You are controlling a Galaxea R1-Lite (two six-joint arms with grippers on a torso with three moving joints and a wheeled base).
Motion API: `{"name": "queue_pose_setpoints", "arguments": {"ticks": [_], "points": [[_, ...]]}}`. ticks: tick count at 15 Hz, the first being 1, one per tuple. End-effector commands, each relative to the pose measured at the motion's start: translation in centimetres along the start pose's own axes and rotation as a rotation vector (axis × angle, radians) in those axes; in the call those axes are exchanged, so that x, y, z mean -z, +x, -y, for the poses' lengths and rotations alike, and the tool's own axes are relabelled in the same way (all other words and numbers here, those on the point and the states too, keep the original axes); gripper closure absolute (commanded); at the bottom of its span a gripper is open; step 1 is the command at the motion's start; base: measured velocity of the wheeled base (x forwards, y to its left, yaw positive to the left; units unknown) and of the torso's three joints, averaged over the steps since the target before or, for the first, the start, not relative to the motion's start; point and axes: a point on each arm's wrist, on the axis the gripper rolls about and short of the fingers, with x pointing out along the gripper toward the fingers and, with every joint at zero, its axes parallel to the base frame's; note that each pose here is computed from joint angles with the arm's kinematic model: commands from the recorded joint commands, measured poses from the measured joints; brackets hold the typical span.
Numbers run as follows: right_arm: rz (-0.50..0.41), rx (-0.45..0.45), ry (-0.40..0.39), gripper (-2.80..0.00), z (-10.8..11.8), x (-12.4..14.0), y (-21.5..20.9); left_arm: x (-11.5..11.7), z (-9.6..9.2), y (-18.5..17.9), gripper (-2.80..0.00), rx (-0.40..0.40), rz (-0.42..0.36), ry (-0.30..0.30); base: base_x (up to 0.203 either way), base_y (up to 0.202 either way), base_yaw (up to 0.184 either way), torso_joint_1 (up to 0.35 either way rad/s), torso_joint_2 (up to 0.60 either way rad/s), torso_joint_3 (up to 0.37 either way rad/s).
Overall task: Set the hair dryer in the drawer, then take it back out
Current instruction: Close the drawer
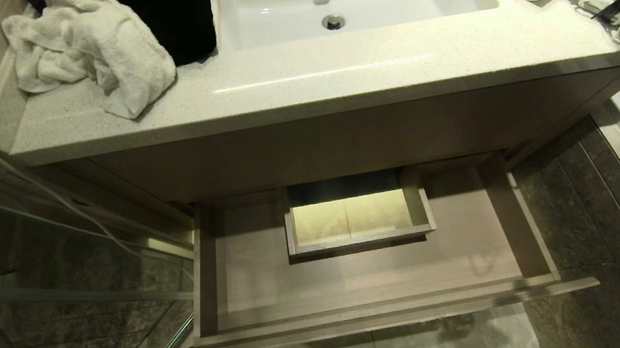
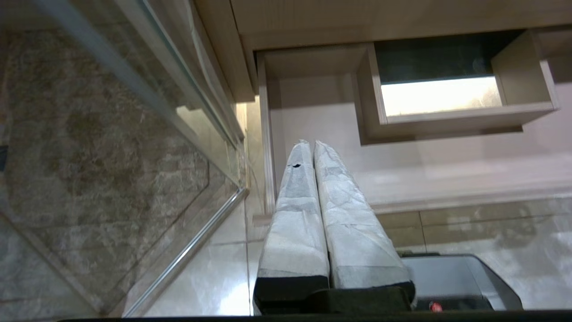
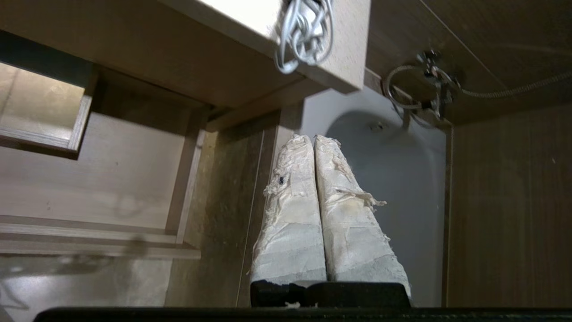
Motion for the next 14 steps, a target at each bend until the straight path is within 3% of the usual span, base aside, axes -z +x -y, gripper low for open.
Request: {"name": "queue_pose_setpoints", "arguments": {"ticks": [1, 5, 14], "points": [[-0.024, 0.050, 0.017, 0.00, -0.6, 0.6, -1.2, 0.0, 0.0, 0.0, 0.00, 0.000, -0.001, 0.000, 0.000, 0.000, 0.000, -0.293, 0.06, -0.234], [-0.020, 0.068, 0.035, 0.00, -1.2, 1.4, -1.4, 0.0, 0.0, 0.0, 0.00, 0.000, -0.001, 0.000, 0.000, 0.000, 0.000, -0.341, 0.25, -0.079], [-0.068, 0.036, 0.043, 0.00, -2.6, 3.0, -2.2, 0.0, 0.0, 0.0, 0.00, 0.000, 0.001, 0.000, 0.000, 0.000, 0.000, -0.186, 0.36, 0.167]]}}
